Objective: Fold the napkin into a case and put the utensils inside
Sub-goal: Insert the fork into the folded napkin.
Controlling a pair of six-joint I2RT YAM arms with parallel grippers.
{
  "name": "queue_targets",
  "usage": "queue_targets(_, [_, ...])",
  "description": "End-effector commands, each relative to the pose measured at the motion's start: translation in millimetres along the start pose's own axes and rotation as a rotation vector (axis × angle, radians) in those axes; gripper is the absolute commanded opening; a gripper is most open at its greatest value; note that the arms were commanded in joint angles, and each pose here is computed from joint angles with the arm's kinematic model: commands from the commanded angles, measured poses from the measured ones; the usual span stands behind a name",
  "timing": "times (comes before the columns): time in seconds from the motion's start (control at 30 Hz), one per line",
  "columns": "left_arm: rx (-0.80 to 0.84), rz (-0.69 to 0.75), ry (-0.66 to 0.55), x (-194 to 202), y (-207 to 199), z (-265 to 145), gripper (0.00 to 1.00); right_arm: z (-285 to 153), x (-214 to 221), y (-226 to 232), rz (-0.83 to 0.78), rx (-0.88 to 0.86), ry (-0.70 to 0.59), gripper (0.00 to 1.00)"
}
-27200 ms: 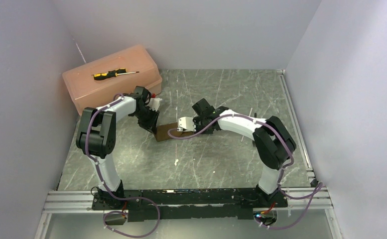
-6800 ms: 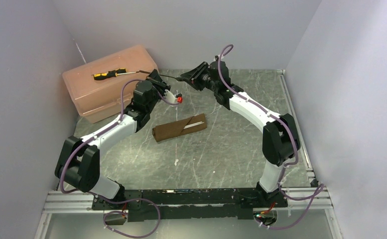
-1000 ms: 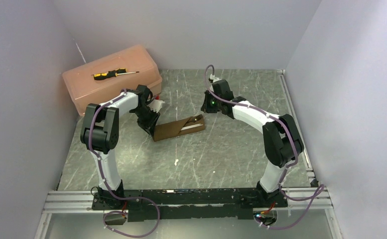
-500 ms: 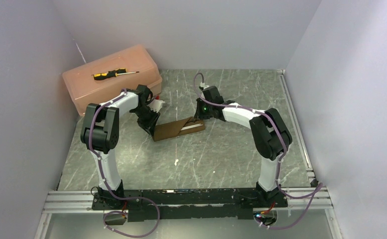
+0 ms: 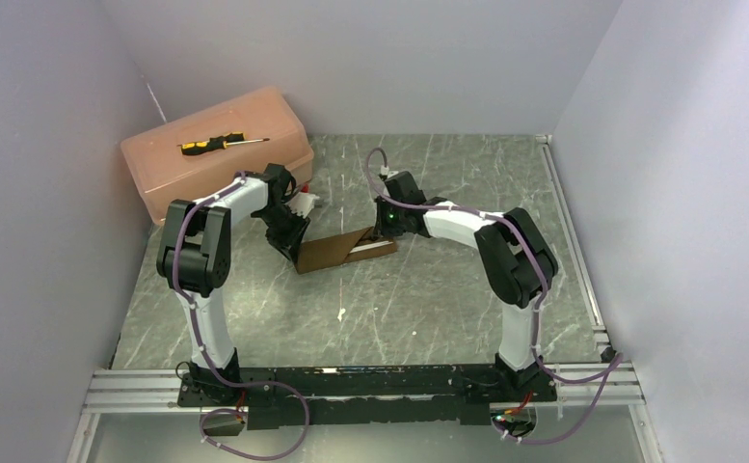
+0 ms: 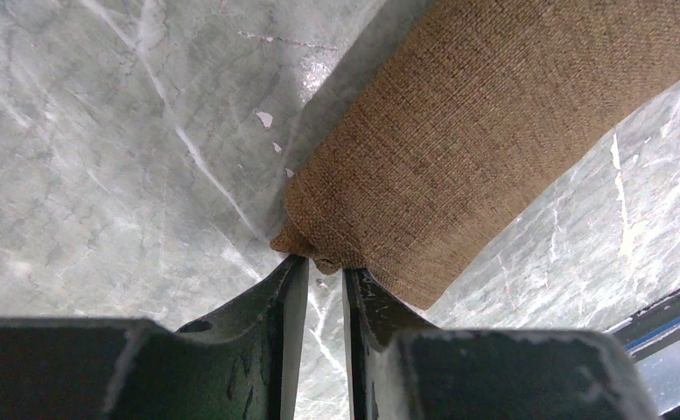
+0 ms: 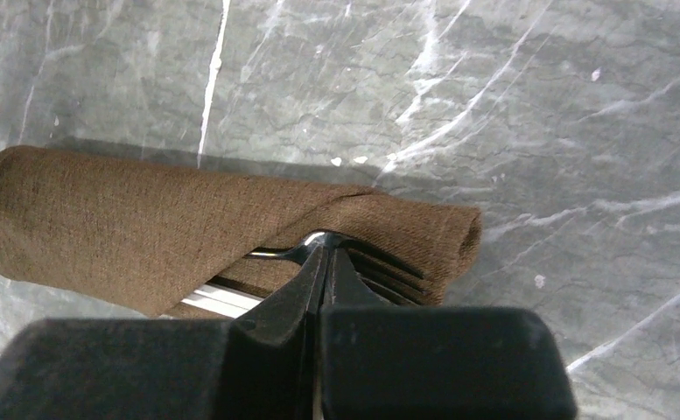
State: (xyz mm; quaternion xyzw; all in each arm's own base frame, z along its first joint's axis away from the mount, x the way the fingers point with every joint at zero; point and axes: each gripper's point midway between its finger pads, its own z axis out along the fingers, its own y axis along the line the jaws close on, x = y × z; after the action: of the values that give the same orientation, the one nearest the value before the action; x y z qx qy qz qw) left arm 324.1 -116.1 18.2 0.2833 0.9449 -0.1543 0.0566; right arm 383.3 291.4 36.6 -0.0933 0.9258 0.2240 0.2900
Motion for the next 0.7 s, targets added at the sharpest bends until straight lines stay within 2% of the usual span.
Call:
queue_targets(0.0, [0.015, 0.007, -0.027, -12, -1, 2, 0.27, -7, -10, 6, -0.032, 0.022, -0.008, 0.00])
queue_targets(0.23, [0.015, 0.007, -0.023, -12, -1, 1, 0.26, -65, -73, 11, -0.011, 0.013, -0.189, 0.00])
queue_targets(0.47, [0.018, 0.006, -0.024, -13, -1, 1, 0.26, -73, -59, -35, 0.021, 0.148, -0.201, 0.00])
queue_targets(0.67, [0.018, 0.003, -0.022, -12, -1, 3, 0.25, -63, -57, -40, -0.009, 0.202, -0.174, 0.00])
